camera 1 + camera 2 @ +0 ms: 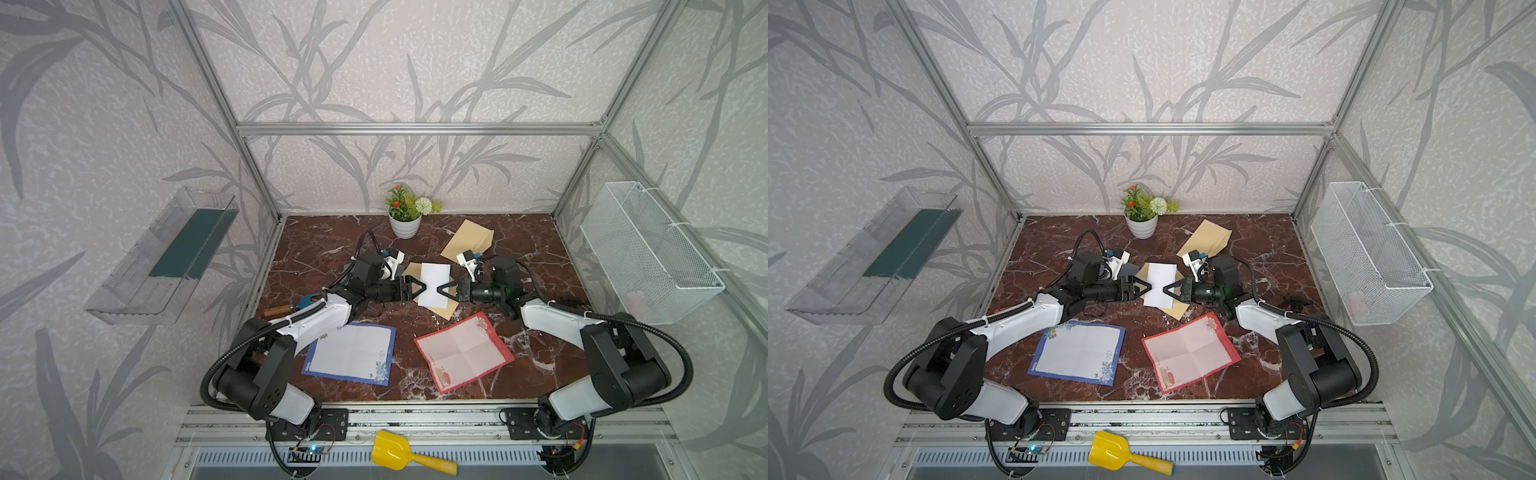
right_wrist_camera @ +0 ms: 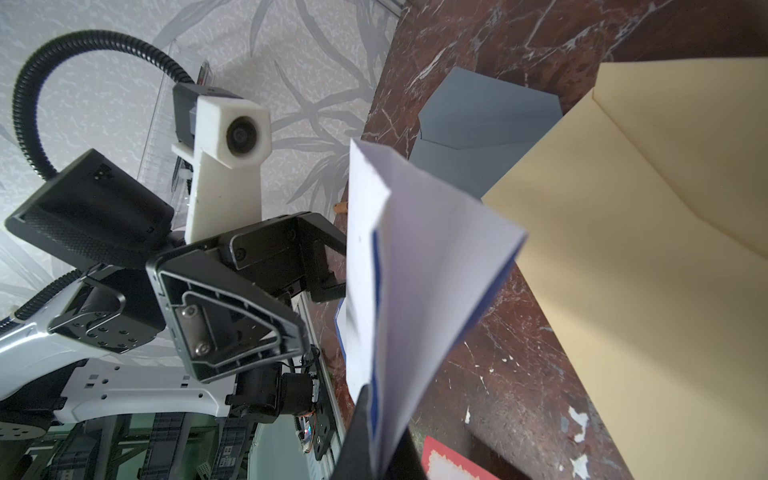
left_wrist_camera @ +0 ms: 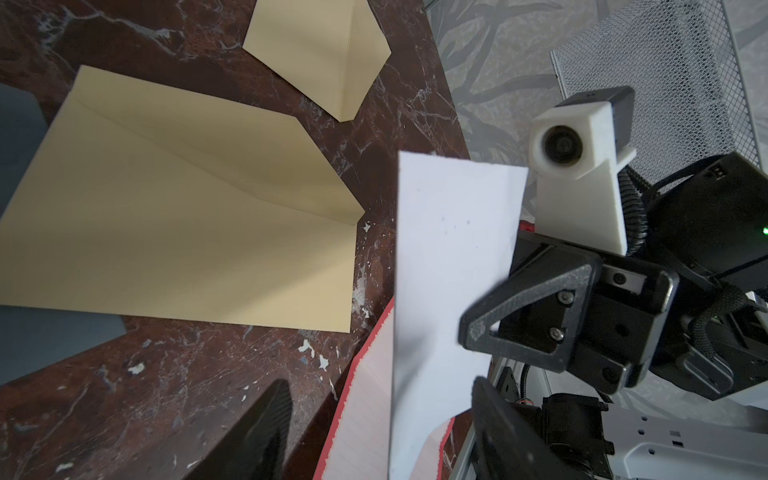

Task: Fold the letter paper in half and place it into the envelope
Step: Adjust the letter paper.

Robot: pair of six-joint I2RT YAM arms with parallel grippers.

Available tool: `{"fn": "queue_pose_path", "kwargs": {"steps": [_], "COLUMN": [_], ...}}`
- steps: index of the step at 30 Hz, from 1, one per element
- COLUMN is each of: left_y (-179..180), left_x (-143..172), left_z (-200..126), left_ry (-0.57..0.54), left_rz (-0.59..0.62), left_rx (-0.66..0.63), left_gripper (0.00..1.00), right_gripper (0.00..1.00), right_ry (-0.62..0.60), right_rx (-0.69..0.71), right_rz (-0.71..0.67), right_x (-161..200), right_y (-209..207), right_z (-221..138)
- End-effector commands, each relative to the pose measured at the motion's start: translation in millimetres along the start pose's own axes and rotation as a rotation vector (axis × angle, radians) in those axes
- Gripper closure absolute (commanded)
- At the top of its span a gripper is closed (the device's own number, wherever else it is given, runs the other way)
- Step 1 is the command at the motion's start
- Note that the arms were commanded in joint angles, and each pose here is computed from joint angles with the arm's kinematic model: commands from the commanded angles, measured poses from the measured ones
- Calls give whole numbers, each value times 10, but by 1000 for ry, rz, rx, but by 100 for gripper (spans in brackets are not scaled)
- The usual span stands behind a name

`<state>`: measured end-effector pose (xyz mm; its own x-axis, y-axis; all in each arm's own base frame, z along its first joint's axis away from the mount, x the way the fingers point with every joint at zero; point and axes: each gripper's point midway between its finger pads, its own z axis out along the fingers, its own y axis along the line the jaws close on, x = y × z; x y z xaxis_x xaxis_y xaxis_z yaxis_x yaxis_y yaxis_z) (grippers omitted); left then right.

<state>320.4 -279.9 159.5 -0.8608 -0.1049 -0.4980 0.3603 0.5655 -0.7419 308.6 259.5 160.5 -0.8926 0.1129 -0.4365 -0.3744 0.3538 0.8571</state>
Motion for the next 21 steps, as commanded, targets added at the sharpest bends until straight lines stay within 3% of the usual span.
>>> {"fn": "queue_pose_path", "kwargs": {"steps": [1, 17, 21], "left_y": [-75, -126, -200], "left_x": [-88, -63, -60], "left_z": [13, 101, 109], "left_ry": [-32, -19, -6], "left_rz": [14, 7, 14], "left_rx": [55, 128, 155], "left_gripper": [32, 38, 45], "right_gripper": [93, 90, 90], "right_ry": [-12, 15, 15], "right_rx": [-31, -74, -70], "right_rz": [-39, -29, -24], "right_x": [-83, -48, -44], "right_y": [196, 261, 248], "right_z": [-44, 60, 79]}}
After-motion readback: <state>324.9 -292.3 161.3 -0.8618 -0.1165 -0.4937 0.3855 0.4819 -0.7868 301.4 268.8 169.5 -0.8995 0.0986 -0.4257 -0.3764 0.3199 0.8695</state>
